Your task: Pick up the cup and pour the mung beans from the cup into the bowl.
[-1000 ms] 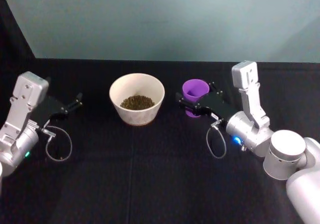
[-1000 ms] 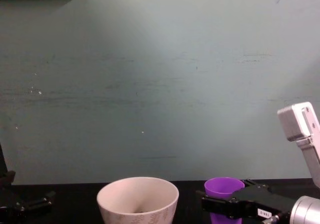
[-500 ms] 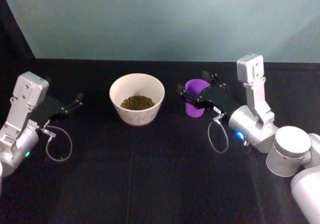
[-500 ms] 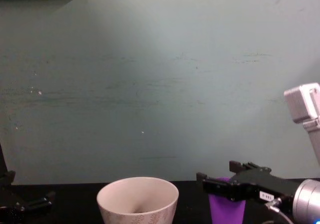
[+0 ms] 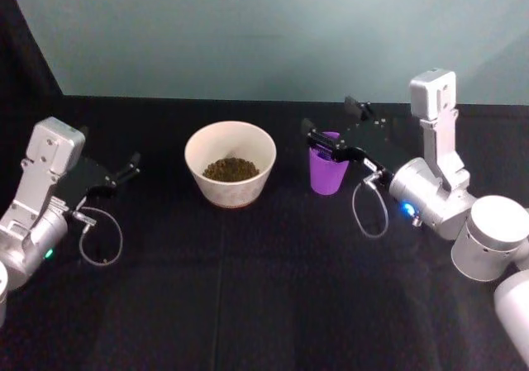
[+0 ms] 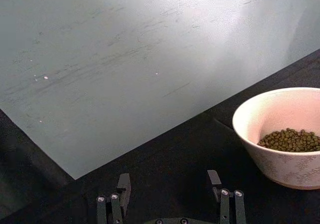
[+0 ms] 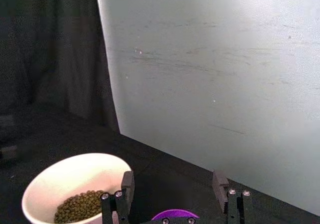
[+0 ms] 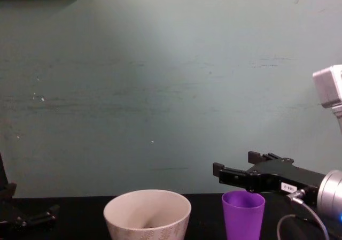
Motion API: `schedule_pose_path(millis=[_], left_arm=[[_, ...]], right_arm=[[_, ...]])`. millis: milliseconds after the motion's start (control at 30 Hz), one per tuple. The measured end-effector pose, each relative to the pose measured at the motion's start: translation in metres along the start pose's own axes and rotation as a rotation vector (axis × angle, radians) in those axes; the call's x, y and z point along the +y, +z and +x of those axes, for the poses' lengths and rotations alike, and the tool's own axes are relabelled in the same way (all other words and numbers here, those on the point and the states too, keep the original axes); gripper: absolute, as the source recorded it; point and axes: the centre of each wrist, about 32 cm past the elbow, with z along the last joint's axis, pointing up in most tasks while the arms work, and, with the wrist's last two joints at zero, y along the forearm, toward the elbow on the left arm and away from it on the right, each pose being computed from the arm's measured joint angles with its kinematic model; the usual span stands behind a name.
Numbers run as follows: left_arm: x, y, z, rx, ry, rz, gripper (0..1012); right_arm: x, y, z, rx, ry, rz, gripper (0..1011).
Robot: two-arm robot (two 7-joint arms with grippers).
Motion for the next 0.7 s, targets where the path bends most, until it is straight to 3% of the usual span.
schedule_pose_path(millis=[233,700], left_arm=[[0.0000,0.0000,0.0000,0.000,0.000,0.000,1000],[0.0000,0.0000,0.0000,0.000,0.000,0.000,1000]], right_arm=[[-0.001,0.003,0.006,0.001,-0.033,0.004,1003],[-0.019,0.000,0.029,0.018,-0.199,-0.012,1003]])
